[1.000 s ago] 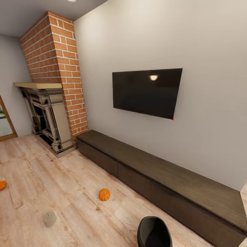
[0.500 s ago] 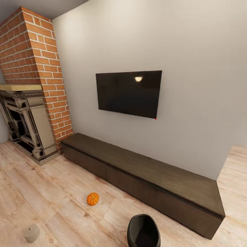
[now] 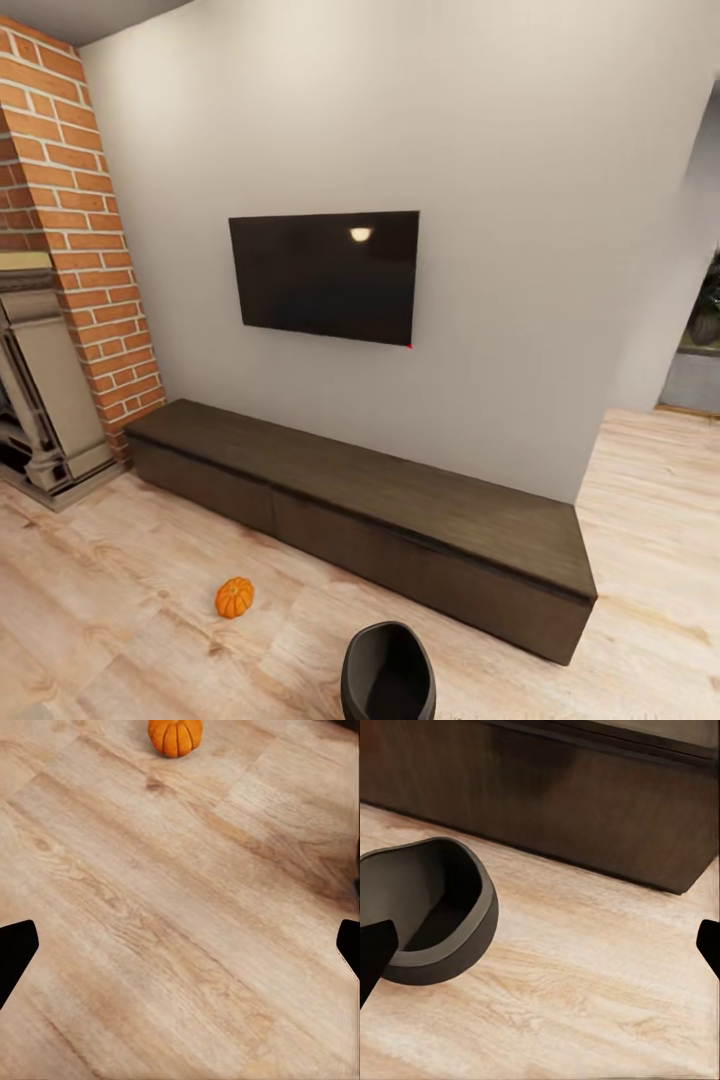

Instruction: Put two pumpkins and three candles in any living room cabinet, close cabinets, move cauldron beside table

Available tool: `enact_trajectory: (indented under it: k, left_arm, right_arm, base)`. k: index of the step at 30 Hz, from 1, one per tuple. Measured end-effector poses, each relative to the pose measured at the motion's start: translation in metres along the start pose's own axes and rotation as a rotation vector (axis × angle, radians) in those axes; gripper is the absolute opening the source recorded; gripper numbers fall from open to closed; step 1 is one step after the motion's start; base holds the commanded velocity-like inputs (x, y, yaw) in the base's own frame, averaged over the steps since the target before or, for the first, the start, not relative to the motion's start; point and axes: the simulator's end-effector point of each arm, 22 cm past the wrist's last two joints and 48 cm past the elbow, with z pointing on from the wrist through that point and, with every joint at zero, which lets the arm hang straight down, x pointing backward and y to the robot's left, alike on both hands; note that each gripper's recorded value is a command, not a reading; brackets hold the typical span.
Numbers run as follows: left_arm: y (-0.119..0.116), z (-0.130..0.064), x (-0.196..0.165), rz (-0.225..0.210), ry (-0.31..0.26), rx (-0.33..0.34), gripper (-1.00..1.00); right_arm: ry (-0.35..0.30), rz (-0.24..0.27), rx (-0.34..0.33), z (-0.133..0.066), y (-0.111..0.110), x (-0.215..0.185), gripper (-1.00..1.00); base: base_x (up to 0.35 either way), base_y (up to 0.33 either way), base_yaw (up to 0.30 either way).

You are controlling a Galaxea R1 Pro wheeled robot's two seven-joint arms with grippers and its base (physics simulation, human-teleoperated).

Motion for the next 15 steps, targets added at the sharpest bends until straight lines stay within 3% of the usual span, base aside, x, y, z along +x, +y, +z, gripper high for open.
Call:
enact_trajectory:
  k: [4, 15]
  left_arm:
    - [0.001, 0.0, -0.001, -0.001, 0.0, -0.001, 1.0]
    - [0.002, 0.013, 0.015, 0.001, 0.016, -0.007, 1.0]
  right_arm:
    - [-0.001, 0.0, 0.0, 0.0, 0.0, 0.0, 1.0]
    - [0.043, -0.001, 0.006, 0.003, -0.001, 0.033, 1.0]
  base:
    - [0.0, 0.0, -0.101]
    - [0.0, 0.0, -0.007]
